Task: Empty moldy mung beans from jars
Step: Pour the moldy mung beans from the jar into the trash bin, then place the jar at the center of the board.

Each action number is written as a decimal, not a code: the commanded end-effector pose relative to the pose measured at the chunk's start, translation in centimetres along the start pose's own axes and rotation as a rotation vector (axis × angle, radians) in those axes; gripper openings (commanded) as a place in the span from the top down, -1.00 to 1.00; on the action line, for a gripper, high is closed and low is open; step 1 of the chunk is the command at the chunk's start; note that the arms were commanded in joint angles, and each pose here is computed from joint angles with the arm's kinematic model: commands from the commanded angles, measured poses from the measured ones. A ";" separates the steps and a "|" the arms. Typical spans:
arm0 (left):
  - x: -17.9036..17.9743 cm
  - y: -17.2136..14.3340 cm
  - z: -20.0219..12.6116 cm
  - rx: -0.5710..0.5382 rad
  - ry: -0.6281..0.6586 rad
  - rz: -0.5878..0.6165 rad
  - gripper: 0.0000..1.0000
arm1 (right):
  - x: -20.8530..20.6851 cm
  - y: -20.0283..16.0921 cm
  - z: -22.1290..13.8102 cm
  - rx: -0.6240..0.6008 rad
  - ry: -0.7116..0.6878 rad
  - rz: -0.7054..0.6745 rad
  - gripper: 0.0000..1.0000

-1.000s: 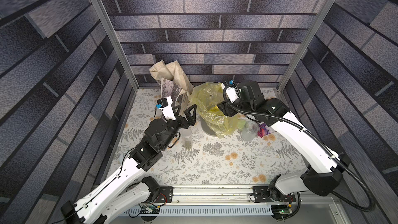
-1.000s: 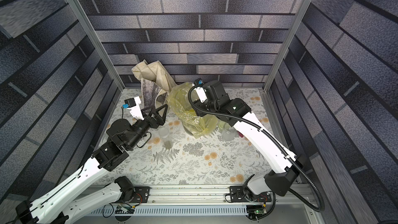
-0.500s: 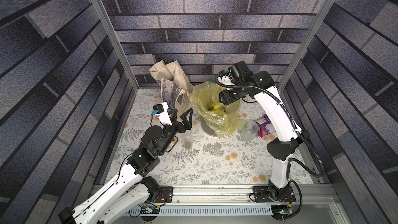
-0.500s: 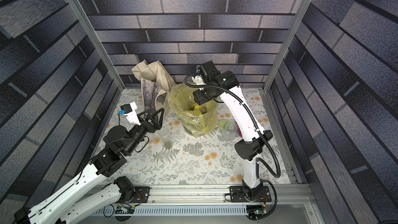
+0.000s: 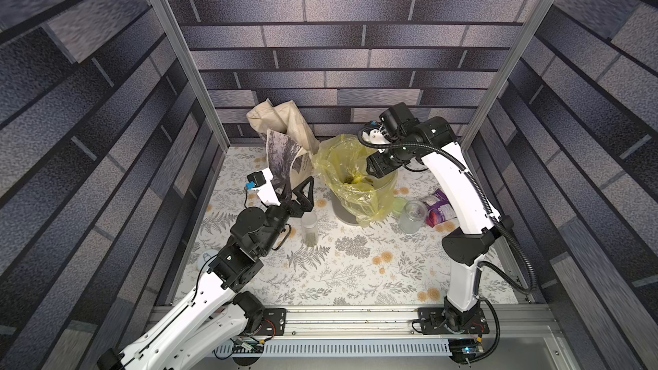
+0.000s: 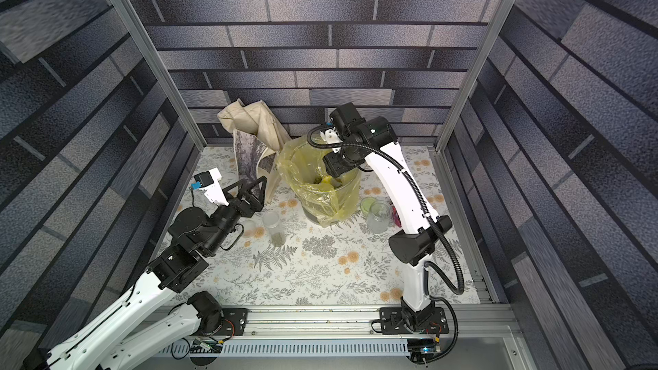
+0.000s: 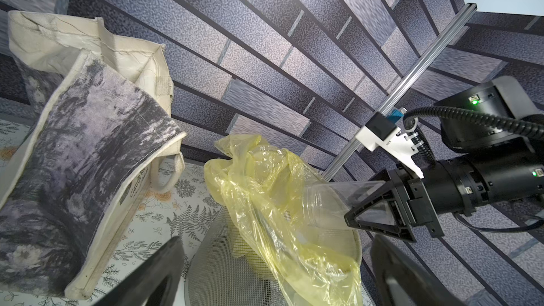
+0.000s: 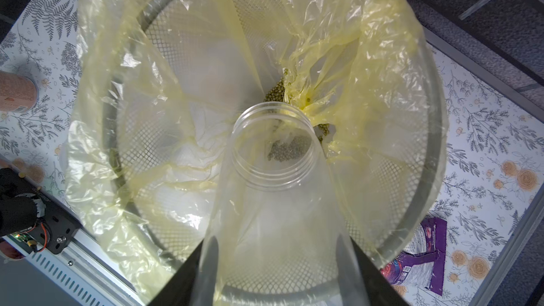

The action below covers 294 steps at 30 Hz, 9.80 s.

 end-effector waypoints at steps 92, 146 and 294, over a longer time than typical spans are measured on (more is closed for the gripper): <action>-17.5 -0.6 11.8 0.219 -0.791 -0.167 -0.76 | 1.3 -11.5 -3.7 -1.043 0.714 0.060 0.10; -16.0 0.5 11.8 0.101 -0.649 -0.200 -0.26 | 0.6 -11.8 -2.8 -1.062 0.658 0.110 -0.18; 15.0 -12.3 0.9 0.197 0.629 0.454 -0.30 | -0.5 -14.7 2.4 -0.885 0.522 0.126 -1.00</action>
Point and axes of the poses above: each gripper's point midway between its finger pads, its own z axis out along the fingers, its own x axis along the line the jaws close on, y = z × x, the point moved 8 cm from there along -z, back along the fingers, and after that the axes turned 13 degrees about z, right-handed, at the moved point
